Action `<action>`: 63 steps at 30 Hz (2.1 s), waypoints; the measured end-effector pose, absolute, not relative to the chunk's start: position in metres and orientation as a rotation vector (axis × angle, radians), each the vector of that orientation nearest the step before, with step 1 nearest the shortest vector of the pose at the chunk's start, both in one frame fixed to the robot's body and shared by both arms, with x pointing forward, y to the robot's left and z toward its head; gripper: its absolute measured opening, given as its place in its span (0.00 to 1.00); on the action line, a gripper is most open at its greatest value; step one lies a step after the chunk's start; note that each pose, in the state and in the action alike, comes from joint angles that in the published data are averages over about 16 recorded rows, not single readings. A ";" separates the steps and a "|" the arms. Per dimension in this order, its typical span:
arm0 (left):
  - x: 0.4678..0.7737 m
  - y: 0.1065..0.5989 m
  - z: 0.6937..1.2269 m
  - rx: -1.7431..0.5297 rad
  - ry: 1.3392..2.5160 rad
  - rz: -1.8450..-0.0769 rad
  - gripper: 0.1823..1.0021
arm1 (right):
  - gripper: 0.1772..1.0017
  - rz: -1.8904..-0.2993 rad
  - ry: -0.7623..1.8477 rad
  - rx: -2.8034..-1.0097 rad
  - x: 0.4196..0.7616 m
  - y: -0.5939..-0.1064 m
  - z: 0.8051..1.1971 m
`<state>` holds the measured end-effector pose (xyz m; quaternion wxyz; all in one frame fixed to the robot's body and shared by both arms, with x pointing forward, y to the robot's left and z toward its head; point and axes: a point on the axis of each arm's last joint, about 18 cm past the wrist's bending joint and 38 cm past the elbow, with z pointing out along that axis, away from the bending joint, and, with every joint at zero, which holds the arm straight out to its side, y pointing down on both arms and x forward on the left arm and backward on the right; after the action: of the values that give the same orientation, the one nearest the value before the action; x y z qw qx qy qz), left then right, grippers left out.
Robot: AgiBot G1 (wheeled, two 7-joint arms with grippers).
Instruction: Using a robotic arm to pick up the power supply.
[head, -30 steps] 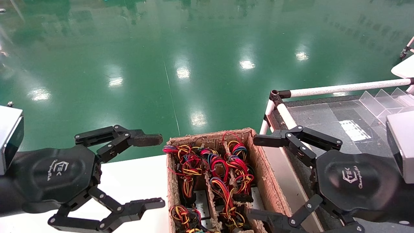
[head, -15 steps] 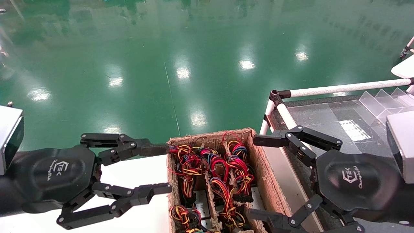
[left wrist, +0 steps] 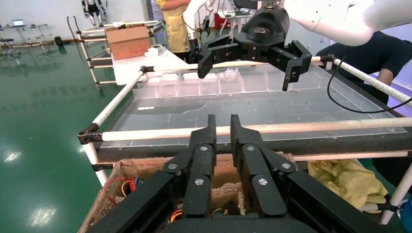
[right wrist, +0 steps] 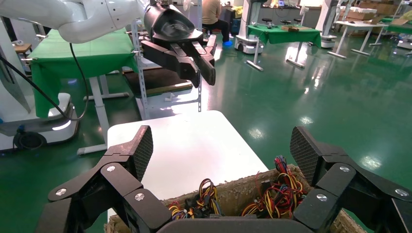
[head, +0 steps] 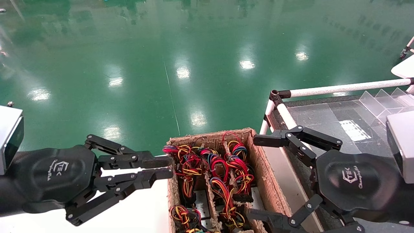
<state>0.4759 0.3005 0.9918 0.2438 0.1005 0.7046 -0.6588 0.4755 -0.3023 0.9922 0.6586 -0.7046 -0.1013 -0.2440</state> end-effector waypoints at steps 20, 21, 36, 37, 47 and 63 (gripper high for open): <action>0.476 0.300 0.992 0.274 1.925 -1.800 0.04 | 1.00 -0.552 -0.229 -1.595 0.475 -0.302 0.992; 0.476 0.300 0.992 0.274 1.925 -1.800 0.04 | 1.00 -0.552 -0.229 -1.595 0.475 -0.302 0.992; 0.476 0.301 0.992 0.274 1.925 -1.800 0.29 | 1.00 -0.558 -0.163 -1.610 0.486 -0.311 0.984; 0.476 0.301 0.992 0.274 1.925 -1.800 0.32 | 1.00 -0.559 -0.146 -1.617 0.488 -0.312 0.983; 0.476 0.301 0.992 0.274 1.925 -1.800 0.59 | 1.00 -0.585 0.057 -1.726 0.529 -0.333 0.959; 0.476 0.301 0.992 0.274 1.925 -1.800 0.93 | 1.00 -0.604 0.099 -1.880 0.597 -0.323 0.942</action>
<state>0.4760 0.3006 0.9918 0.2437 0.1005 0.7046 -0.6588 0.5967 -0.3230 0.9421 0.5498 -0.7943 0.0418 -0.2552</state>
